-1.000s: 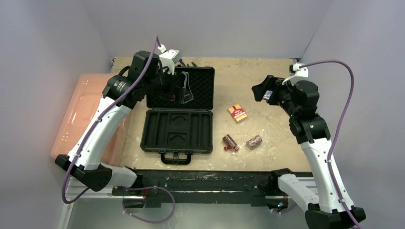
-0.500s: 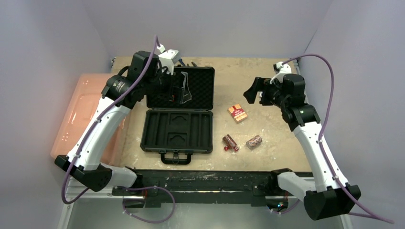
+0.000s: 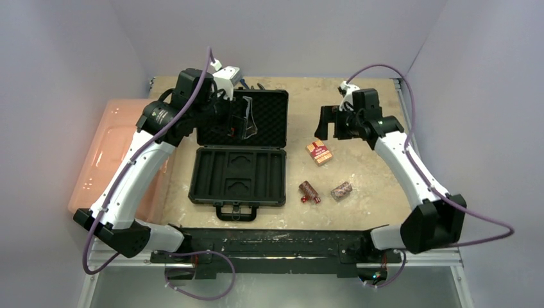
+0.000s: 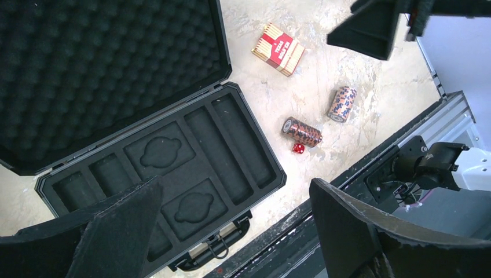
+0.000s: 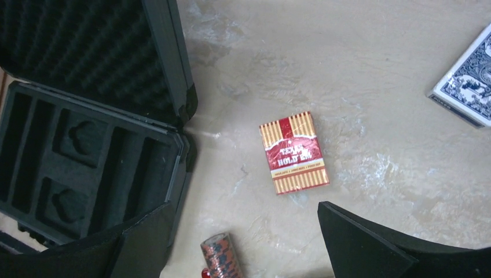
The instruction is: Pack up texas hold em set
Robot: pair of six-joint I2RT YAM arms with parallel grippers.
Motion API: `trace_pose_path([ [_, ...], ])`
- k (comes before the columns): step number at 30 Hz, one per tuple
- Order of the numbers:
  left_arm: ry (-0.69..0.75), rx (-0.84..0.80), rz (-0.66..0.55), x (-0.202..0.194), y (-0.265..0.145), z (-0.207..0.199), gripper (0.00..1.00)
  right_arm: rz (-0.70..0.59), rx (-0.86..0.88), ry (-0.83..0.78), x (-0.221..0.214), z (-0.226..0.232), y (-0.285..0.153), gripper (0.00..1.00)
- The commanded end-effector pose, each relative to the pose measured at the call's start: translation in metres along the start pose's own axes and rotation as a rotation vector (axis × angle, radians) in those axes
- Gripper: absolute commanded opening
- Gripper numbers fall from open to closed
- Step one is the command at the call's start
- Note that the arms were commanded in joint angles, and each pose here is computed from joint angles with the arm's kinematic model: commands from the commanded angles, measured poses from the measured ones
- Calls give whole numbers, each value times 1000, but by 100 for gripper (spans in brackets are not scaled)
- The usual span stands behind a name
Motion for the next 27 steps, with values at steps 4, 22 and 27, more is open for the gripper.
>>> trace_pose_path([
  [4, 43, 9, -59, 11, -8, -1, 96, 50, -134, -78, 17, 0, 34, 99],
  [22, 60, 33, -35, -4, -10, 3, 96, 263, -358, -168, -13, -15, 113, 99],
  [27, 57, 16, -30, -7, -12, 1, 97, 309, -344, -182, -28, -14, 129, 99],
])
Point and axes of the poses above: each gripper's point midway between its finger pads, its own y axis out along the fingers, its own z axis along the line the jaws close on, x = y × z, the point moved 9 cm from there along -y, back along the fingers, and after that the axes turned 6 degrees about y, right-handed, at the moved point
